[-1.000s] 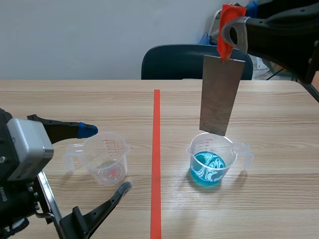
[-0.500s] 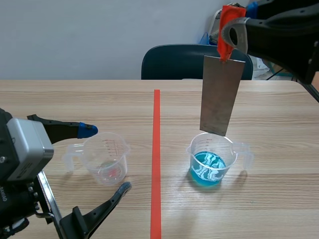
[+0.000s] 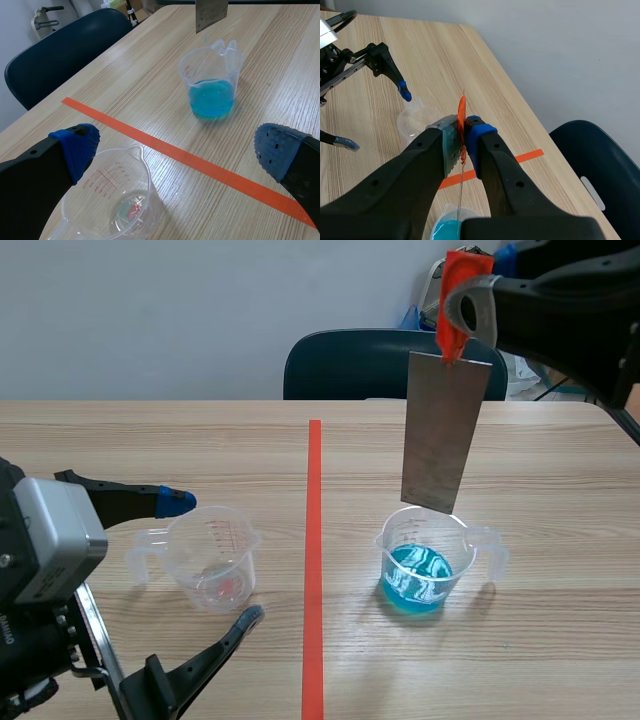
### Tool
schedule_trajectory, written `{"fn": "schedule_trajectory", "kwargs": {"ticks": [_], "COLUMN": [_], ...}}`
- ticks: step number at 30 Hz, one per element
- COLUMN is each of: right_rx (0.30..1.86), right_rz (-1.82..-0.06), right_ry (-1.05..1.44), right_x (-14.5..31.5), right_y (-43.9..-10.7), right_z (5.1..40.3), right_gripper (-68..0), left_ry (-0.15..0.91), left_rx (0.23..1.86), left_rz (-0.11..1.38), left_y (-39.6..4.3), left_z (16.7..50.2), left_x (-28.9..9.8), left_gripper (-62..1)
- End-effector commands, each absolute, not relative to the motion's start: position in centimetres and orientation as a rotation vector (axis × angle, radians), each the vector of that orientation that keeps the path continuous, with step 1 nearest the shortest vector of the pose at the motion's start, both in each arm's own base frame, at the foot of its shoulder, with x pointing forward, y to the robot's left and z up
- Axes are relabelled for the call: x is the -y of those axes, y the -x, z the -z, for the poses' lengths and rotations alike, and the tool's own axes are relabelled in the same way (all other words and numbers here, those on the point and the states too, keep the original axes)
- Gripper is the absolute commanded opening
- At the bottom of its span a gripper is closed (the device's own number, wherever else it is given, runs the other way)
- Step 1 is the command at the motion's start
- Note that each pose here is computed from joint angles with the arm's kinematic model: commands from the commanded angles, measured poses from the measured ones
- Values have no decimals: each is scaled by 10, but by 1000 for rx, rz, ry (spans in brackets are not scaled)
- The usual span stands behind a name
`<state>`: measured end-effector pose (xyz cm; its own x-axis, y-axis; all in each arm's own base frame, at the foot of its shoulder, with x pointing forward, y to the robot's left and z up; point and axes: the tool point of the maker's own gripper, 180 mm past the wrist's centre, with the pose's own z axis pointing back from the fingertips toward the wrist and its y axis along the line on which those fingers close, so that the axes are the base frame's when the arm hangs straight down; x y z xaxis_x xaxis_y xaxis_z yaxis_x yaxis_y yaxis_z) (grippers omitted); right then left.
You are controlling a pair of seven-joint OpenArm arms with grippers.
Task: Do the redox reaction experiment
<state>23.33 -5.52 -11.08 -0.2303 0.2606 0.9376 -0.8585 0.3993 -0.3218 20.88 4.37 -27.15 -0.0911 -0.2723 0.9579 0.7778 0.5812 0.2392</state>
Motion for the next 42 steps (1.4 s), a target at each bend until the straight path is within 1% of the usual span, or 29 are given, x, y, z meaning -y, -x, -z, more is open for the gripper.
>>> {"fn": "schedule_trajectory", "kwargs": {"ticks": [1,37,38,39,41,42], "right_rx": [1461,1459,1459,1459,1459,1459], "right_rz": [-1158,-1159,-1159,-1159,-1159,-1159], "right_ry": [-588,-587,-586,-586,-586,-586], "right_x": [54,54,54,54,54,54], "right_y": [-232,-232,-232,-232,-232,-232], "right_z": [103,103,103,103,103,103], "right_gripper": [-667,-667,-667,-667,-667,-667], "left_ry": [478,478,478,477,465,459], "left_rx": [1443,1443,1443,1441,1420,1409], "left_rz": [921,921,921,921,924,925], "left_y": [-211,-211,-211,-211,-212,-212], "left_z": [261,261,261,261,265,267], "left_x": [-41,-41,-41,-41,-42,-43], "left_gripper": [14,14,-64,-197,-493,-611]}}
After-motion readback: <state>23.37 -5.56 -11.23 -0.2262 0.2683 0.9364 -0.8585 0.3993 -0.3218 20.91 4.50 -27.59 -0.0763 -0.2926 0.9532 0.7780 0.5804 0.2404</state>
